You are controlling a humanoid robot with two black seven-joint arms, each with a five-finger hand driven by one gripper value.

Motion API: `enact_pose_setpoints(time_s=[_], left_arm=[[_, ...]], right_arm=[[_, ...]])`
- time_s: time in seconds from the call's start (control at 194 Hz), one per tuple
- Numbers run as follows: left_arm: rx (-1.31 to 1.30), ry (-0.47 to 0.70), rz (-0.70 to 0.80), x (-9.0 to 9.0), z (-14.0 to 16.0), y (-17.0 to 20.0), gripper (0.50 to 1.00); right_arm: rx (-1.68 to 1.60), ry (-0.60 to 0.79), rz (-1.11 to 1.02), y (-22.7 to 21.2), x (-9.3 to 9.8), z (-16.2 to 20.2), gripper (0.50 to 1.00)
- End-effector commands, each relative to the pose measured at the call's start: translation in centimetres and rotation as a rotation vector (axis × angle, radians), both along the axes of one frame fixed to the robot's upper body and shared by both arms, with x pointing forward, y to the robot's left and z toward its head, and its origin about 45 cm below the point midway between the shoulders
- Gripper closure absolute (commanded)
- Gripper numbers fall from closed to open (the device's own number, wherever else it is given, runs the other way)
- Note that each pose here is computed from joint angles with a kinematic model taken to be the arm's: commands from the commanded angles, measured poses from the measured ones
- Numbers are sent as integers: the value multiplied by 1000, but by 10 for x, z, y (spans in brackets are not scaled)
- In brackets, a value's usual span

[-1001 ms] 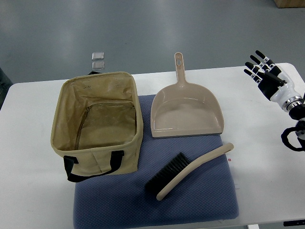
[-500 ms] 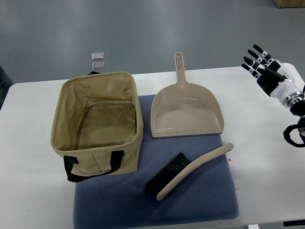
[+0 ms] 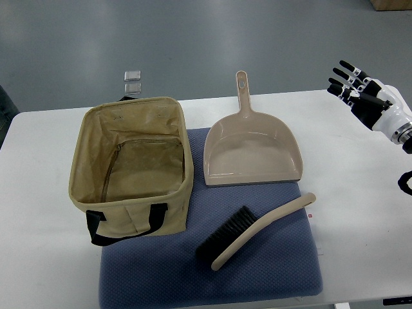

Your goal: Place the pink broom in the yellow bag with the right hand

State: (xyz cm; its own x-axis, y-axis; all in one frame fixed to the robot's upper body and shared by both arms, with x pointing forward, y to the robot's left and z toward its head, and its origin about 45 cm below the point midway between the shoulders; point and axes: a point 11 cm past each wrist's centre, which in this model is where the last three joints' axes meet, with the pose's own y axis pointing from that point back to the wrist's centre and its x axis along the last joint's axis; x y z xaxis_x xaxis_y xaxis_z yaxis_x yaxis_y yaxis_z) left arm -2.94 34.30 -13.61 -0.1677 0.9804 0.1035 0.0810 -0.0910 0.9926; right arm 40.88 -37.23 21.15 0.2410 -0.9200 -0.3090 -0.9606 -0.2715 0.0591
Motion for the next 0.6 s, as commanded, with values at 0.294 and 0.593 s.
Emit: enact_pose_setpoints(time_s=[0.294,0.593], left_arm=[[0,0,0,0,0,0,500],[0,0,0,0,0,0,500]], right_arm=[[-353,-84,276,31,-15,29,576],[-623,-174,507,69,-38,39,579]])
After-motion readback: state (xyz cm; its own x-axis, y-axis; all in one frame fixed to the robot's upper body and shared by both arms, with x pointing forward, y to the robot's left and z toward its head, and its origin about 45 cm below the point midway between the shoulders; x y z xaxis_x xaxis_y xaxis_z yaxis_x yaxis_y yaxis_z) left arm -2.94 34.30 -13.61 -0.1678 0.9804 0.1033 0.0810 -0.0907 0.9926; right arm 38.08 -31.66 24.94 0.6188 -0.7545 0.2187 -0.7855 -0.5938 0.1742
